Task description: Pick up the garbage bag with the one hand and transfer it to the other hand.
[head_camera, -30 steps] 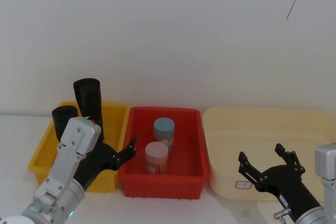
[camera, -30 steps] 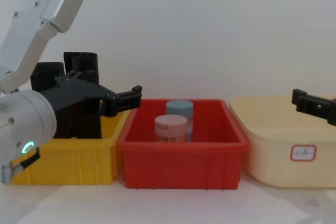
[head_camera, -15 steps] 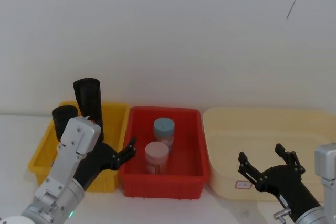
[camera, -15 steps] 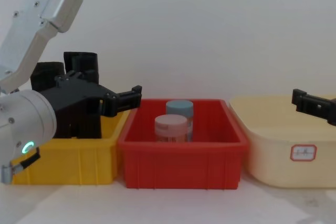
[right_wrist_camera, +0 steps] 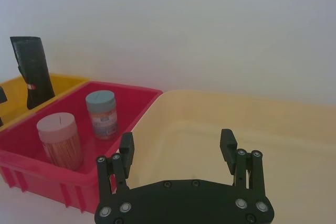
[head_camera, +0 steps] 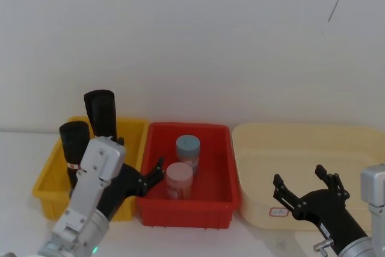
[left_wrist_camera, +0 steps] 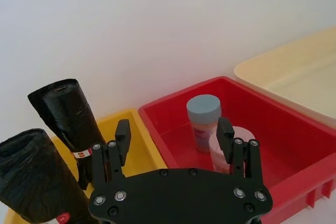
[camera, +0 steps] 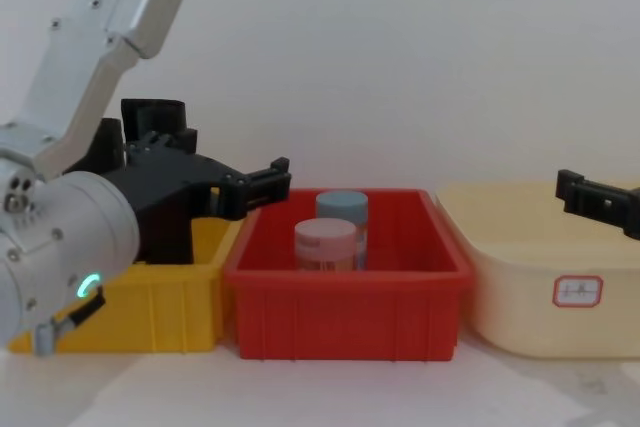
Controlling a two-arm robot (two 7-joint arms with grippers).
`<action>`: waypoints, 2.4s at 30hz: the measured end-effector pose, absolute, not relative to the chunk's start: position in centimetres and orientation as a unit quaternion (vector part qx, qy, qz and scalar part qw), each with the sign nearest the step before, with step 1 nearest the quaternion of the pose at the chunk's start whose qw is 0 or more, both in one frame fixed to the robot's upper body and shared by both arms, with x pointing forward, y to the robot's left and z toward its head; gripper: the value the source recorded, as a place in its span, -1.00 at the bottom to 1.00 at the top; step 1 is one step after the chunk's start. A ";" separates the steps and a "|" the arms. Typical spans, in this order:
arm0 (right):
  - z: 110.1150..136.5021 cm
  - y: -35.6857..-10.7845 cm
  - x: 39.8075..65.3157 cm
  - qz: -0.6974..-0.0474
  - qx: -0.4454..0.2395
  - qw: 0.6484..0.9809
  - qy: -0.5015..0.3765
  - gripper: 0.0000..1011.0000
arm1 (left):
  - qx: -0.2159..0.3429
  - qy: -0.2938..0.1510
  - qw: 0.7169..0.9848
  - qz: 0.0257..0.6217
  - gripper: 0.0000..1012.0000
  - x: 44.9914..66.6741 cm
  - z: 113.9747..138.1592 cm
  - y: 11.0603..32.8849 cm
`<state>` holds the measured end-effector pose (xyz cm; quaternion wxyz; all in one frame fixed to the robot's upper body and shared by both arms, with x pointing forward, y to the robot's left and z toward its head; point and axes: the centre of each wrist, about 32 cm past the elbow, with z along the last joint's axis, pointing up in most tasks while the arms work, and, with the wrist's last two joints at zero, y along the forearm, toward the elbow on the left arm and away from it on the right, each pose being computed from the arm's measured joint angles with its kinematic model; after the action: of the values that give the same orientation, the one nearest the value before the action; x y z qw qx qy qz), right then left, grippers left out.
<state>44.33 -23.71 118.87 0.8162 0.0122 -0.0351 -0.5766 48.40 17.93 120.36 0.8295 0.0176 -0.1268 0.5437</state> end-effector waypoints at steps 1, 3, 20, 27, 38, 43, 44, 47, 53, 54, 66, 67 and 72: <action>118.9 -23.7 44.3 -0.577 0.012 0.816 -0.035 0.98 | 0.017 -0.126 0.828 0.547 0.98 48.1 120.3 17.5; 118.9 -23.7 44.3 -0.577 0.012 0.816 -0.035 0.98 | 0.016 -0.126 0.823 0.554 0.98 47.7 120.3 17.1; 118.9 -23.7 44.3 -0.577 0.012 0.816 -0.035 0.98 | 0.024 -0.119 0.772 0.624 0.98 44.2 120.1 16.5; 118.9 -23.7 44.3 -0.577 0.012 0.816 -0.035 0.98 | 0.035 -0.115 0.741 0.661 0.98 43.0 120.1 18.0; 118.9 -23.7 44.3 -0.577 0.012 0.816 -0.035 0.98 | 0.048 -0.103 0.717 0.688 0.98 42.8 120.2 19.7; 118.9 -23.7 44.3 -0.577 0.012 0.816 -0.035 0.98 | 0.049 -0.094 0.717 0.689 0.98 43.3 120.1 20.1; 118.9 -23.7 44.3 -0.577 0.012 0.816 -0.035 0.98 | 0.049 -0.092 0.717 0.689 0.98 43.5 120.1 20.1; 118.9 -23.7 44.3 -0.577 0.012 0.816 -0.035 0.98 | 0.048 -0.088 0.718 0.689 0.98 43.9 120.0 20.3; 118.9 -23.7 44.3 -0.577 0.012 0.816 -0.035 0.98 | 0.036 -0.076 0.720 0.688 0.98 44.9 119.9 20.4; 118.9 -23.7 44.3 -0.577 0.012 0.816 -0.035 0.98 | 0.034 -0.075 0.721 0.688 0.98 45.0 119.9 20.4; 118.9 -23.7 44.3 -0.577 0.012 0.816 -0.035 0.98 | 0.005 -0.061 0.728 0.682 0.98 47.7 119.5 20.8; 118.9 -23.7 44.3 -0.577 0.012 0.816 -0.035 0.98 | 0.003 -0.060 0.730 0.681 0.98 48.0 119.5 20.8; 118.9 -23.7 44.3 -0.577 0.012 0.816 -0.035 0.98 | -0.003 -0.059 0.734 0.677 0.98 49.0 119.4 20.9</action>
<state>44.33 -23.71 118.87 0.8162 0.0122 -0.0351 -0.5766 48.99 20.88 119.42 0.7339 -0.0031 -0.0586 0.6767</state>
